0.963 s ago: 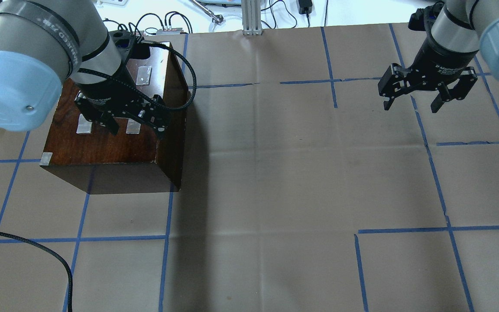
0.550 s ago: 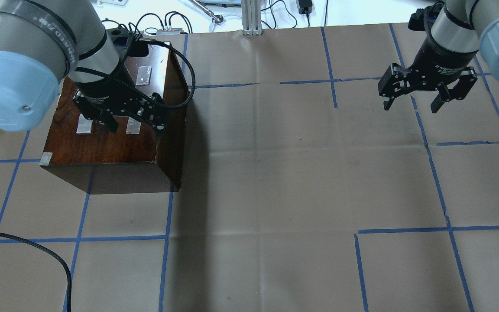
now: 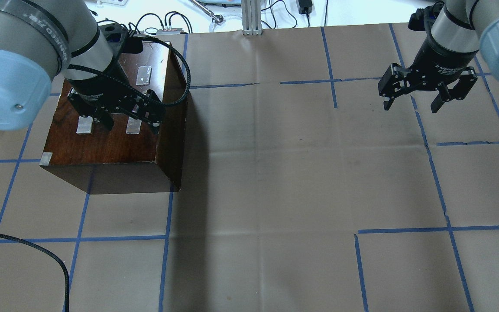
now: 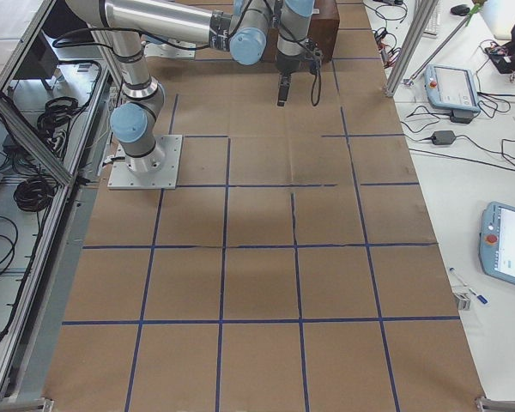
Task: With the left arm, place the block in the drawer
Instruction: 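Move the left gripper down beside the box toward the drawer handle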
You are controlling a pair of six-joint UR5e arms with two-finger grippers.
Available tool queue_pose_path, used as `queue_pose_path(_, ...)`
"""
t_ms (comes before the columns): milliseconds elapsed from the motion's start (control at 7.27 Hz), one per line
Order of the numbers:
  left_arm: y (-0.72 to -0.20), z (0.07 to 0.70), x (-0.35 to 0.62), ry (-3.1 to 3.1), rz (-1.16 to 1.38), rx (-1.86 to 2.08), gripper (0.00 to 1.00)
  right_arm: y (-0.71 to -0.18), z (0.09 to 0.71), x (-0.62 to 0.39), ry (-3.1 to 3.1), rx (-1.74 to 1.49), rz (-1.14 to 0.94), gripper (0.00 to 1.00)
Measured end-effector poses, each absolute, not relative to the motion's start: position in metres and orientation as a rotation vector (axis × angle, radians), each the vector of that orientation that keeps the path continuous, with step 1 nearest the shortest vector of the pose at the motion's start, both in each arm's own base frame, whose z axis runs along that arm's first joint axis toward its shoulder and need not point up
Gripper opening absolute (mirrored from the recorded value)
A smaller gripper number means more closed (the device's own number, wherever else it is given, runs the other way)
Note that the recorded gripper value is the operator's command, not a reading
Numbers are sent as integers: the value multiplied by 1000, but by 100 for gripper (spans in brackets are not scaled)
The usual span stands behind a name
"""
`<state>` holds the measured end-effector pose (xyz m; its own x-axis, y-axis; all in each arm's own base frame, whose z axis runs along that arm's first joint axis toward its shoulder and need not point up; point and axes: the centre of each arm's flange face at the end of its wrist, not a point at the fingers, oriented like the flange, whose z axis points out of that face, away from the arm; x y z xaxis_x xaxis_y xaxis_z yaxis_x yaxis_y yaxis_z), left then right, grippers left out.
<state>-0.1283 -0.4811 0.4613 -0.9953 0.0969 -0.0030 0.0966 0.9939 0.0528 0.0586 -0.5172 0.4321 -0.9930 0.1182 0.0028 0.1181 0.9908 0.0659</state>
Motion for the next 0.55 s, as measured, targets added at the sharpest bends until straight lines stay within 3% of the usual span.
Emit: queue_pose_path(550, -520, 470, 7, 3151, 52, 55, 99, -517, 432, 59, 3133, 185, 103, 100)
